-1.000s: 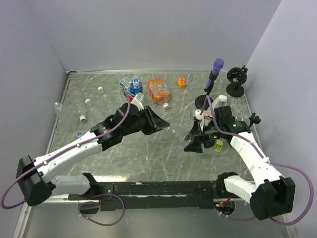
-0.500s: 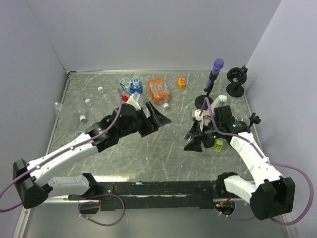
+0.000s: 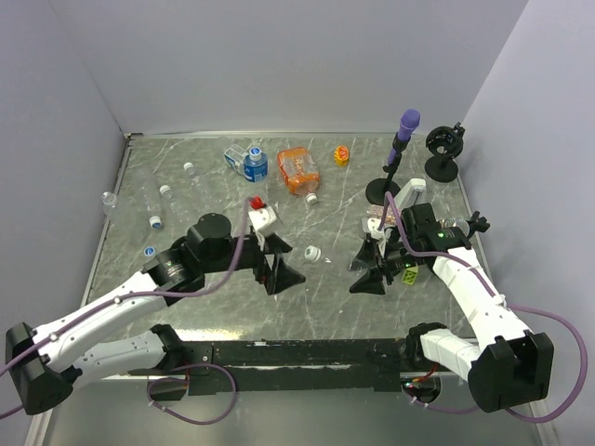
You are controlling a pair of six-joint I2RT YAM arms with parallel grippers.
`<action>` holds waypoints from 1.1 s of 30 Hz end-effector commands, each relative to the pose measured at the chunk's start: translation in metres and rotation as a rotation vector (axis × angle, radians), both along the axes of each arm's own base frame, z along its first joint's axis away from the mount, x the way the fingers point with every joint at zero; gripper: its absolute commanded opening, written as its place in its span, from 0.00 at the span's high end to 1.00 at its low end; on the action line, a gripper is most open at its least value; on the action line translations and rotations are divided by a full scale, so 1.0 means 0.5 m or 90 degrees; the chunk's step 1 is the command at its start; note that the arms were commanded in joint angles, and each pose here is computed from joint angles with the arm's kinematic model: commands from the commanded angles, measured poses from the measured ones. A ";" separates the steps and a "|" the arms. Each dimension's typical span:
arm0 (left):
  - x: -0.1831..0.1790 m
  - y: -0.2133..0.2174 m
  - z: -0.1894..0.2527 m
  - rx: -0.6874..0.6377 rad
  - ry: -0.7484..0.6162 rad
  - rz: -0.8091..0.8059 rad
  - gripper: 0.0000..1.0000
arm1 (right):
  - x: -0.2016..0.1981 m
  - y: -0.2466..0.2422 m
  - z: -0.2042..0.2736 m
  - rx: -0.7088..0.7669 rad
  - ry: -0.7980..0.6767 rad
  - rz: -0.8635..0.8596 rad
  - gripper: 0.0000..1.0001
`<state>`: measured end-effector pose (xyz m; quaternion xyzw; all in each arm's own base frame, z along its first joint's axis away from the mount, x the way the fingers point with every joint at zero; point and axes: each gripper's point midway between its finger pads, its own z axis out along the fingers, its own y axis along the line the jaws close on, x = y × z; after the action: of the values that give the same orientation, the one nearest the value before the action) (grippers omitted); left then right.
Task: Unscrew the bottle caps
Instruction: Unscrew the bottle cap from the plastic bottle.
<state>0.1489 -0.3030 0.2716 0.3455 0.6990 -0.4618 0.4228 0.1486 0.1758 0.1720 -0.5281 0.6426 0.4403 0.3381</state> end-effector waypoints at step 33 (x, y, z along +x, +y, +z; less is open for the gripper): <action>-0.004 -0.077 0.020 -0.071 -0.179 -0.193 0.76 | -0.003 0.000 0.003 0.015 -0.053 0.034 0.78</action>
<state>0.1526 -0.3378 0.2698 0.4789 0.5702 -0.4851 0.4585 0.1433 0.1735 0.1685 -0.5544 0.6243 0.4315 0.3415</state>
